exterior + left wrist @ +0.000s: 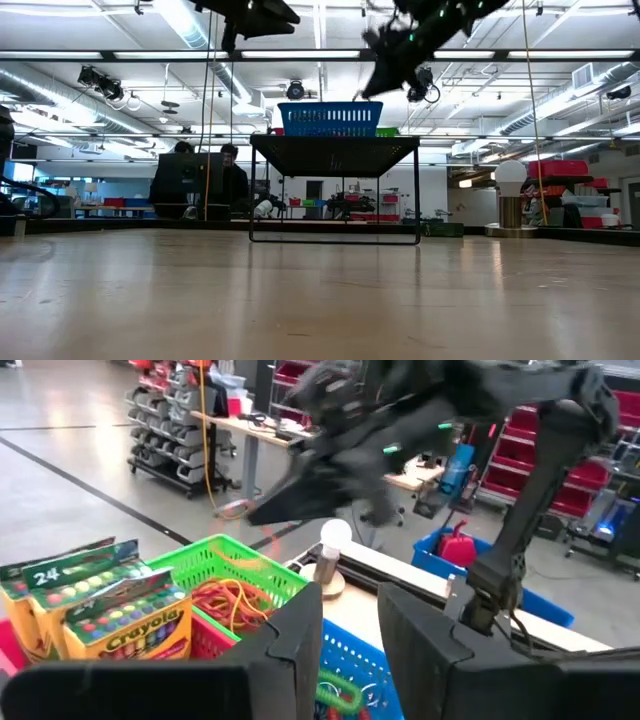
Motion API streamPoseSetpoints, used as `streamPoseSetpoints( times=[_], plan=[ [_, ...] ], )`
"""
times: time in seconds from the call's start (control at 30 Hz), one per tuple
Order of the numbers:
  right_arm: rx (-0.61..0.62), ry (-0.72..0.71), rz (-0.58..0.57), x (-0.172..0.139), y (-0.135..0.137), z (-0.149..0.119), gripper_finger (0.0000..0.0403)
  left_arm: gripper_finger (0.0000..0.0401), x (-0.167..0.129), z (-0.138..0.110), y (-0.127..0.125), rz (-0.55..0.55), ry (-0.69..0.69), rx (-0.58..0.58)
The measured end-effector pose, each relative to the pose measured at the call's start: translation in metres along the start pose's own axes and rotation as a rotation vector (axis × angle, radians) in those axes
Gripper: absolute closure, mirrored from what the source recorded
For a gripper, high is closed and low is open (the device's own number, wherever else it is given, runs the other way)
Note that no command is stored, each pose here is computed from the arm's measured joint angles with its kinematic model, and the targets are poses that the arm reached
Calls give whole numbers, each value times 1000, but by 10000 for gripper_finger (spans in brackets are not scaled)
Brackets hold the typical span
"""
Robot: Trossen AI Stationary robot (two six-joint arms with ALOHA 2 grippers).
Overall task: Pick & Place Office Desk Supplies
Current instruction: Put the orange rubber band into the green bin on the shelf, then move the yellow crayon box
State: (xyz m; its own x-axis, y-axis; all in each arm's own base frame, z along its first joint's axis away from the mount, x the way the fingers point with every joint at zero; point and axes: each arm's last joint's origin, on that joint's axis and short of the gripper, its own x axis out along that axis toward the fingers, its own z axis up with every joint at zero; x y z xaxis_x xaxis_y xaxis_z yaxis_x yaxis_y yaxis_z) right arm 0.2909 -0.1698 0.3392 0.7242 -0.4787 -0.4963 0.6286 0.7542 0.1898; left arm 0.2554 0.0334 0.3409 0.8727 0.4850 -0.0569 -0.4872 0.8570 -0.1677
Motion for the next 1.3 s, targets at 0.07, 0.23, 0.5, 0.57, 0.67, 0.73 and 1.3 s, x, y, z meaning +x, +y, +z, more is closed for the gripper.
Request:
streamPoseSetpoints(
  times=[0.07,0.23,0.5,0.57,0.67,0.73,1.3],
  plan=[
    [7,36,-47,14,-16,-3,399,293,1,-1,0,-5,5,2],
    [18,141,-86,46,-38,-18,378,293,1,-1,0,-7,6,2],
    [25,96,-81,19,-37,-7,254,292,1,-1,0,-4,7,3],
    [32,71,-86,7,-40,-1,225,292,1,-1,0,-3,7,3],
    [37,52,-109,-13,-47,5,198,292,1,-1,0,-2,7,11],
    [17,56,-133,-26,-55,7,195,292,1,-1,0,-2,7,14],
    [108,466,-253,25,-138,-72,397,292,1,-2,-1,-14,11,12]
  ],
)
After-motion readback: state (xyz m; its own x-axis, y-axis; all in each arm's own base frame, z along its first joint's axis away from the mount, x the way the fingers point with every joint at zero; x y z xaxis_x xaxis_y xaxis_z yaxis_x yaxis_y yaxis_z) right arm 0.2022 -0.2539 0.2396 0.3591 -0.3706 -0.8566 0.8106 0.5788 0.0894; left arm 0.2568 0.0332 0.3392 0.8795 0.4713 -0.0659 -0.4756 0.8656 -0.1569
